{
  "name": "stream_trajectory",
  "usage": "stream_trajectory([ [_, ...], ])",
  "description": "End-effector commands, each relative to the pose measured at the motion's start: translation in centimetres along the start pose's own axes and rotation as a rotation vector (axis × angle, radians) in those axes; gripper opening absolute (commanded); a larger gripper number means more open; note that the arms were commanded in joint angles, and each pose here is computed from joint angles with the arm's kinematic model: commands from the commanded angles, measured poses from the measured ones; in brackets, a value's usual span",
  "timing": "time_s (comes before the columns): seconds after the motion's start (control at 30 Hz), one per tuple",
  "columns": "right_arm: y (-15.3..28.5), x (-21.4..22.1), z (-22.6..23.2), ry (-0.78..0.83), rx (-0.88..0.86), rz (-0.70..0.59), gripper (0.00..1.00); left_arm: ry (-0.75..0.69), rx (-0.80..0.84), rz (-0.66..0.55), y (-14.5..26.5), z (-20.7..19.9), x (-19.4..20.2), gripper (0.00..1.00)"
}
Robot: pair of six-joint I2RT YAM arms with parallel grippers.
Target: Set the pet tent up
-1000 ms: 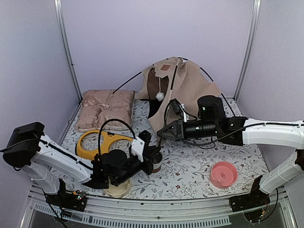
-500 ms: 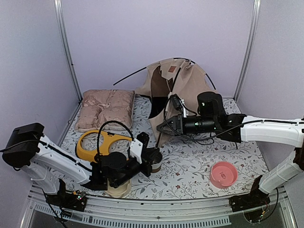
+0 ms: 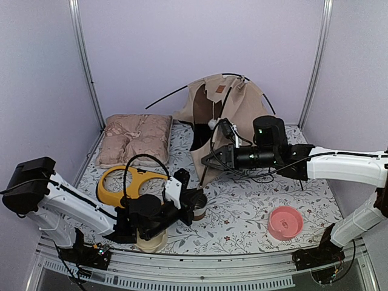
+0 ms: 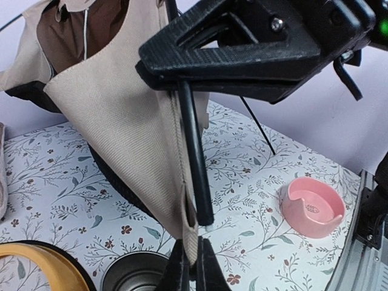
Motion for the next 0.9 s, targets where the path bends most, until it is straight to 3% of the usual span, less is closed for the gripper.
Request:
stream_trajectory([
  [0.0,3.12,-8.80,1.24,0.025,-0.007,-0.448,0.00,-0.141,0.246,0.193,3.10,-4.03,5.06,0.00],
  [0.87,3.33,-9.26,0.63,0.020,0.001,-0.459,0.00,-0.158,0.254,0.203,3.08,-4.86,5.46,0.00],
])
Point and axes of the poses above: each gripper's point midway between its finger pads, its own y axis back along the fingers, its own z axis along the line the jaws close on, x = y × z, the point moved 8 cm from there along y, back along the fingers, and after that the axes turned 12 degrees about -y, right-handed, at the moved point
